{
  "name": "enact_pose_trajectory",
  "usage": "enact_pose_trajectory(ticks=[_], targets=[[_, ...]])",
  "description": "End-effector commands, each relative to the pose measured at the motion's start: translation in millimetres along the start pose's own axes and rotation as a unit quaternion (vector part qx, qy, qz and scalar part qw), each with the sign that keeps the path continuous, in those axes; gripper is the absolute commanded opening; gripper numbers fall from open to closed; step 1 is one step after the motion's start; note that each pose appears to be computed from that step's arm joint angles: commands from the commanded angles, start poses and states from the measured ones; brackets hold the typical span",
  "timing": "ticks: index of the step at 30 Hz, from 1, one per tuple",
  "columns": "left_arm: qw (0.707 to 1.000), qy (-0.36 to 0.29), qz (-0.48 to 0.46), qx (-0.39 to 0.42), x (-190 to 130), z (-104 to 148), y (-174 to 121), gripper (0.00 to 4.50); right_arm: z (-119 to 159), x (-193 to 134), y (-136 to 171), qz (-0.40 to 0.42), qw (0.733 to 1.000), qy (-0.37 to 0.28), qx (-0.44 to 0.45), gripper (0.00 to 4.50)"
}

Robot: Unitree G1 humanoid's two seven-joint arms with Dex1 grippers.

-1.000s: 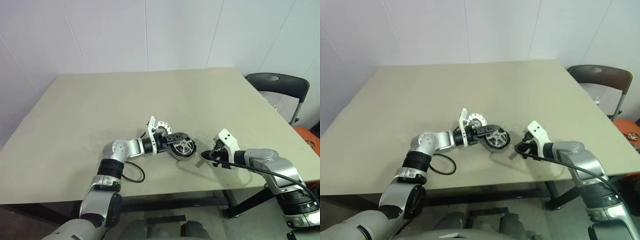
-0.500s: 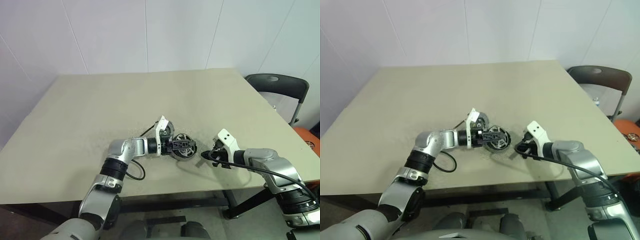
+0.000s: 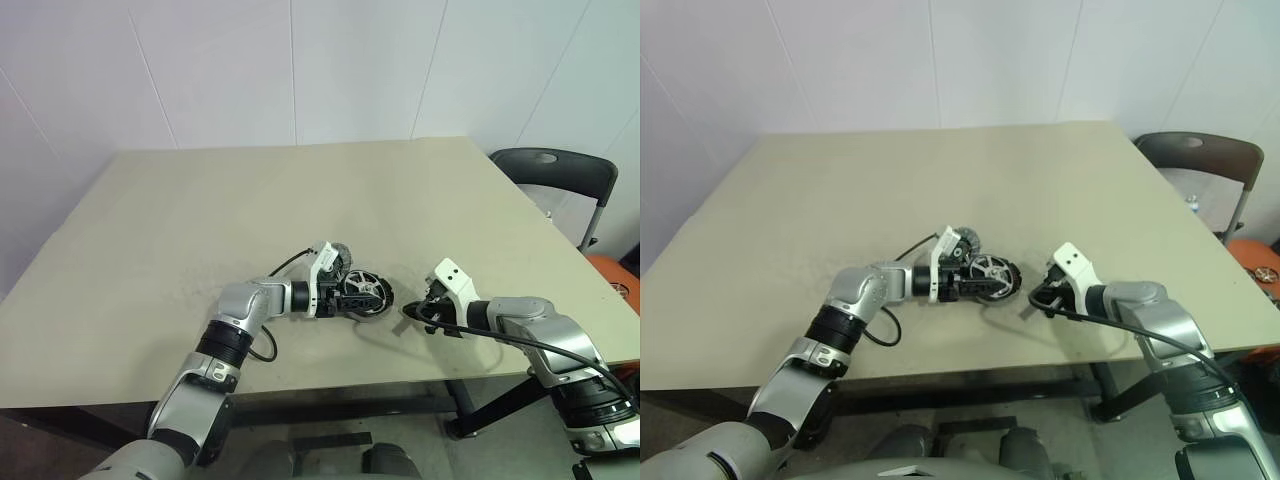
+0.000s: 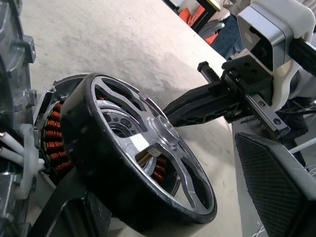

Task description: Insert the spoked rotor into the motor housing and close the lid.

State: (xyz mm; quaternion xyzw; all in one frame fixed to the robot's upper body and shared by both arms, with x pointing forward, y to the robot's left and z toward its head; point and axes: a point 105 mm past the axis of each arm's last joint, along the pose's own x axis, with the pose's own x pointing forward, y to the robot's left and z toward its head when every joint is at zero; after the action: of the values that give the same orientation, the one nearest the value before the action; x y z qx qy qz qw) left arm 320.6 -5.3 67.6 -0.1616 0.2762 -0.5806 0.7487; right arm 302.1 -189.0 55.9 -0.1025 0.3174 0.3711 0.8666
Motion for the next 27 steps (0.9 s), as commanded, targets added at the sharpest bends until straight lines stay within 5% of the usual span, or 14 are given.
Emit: enact_pose_trajectory(ticks=[1, 7, 16, 27], targets=[[0.998, 0.043, 0.006, 0.048, 1.2, -11.4, 0.6, 3.8, 10.1, -0.8, -1.3, -0.003, 1.0, -0.014, -0.016, 0.0], [0.99, 0.009, -0.039, 0.132, -3.6, 13.8, -17.9, 3.8, 9.8, -0.7, -1.6, -0.002, 1.0, -0.014, -0.016, 0.0], [0.958, 0.054, -0.052, 0.278, -18.5, 7.7, -25.7, 3.8, 10.8, 0.7, -0.9, 0.0, 1.0, -0.013, -0.017, 0.0], [0.949, 0.082, -0.052, 0.3, -20.3, -8.9, -21.4, 3.8, 10.2, 2.4, -1.3, 0.0, 1.0, -0.01, -0.02, 0.0]])
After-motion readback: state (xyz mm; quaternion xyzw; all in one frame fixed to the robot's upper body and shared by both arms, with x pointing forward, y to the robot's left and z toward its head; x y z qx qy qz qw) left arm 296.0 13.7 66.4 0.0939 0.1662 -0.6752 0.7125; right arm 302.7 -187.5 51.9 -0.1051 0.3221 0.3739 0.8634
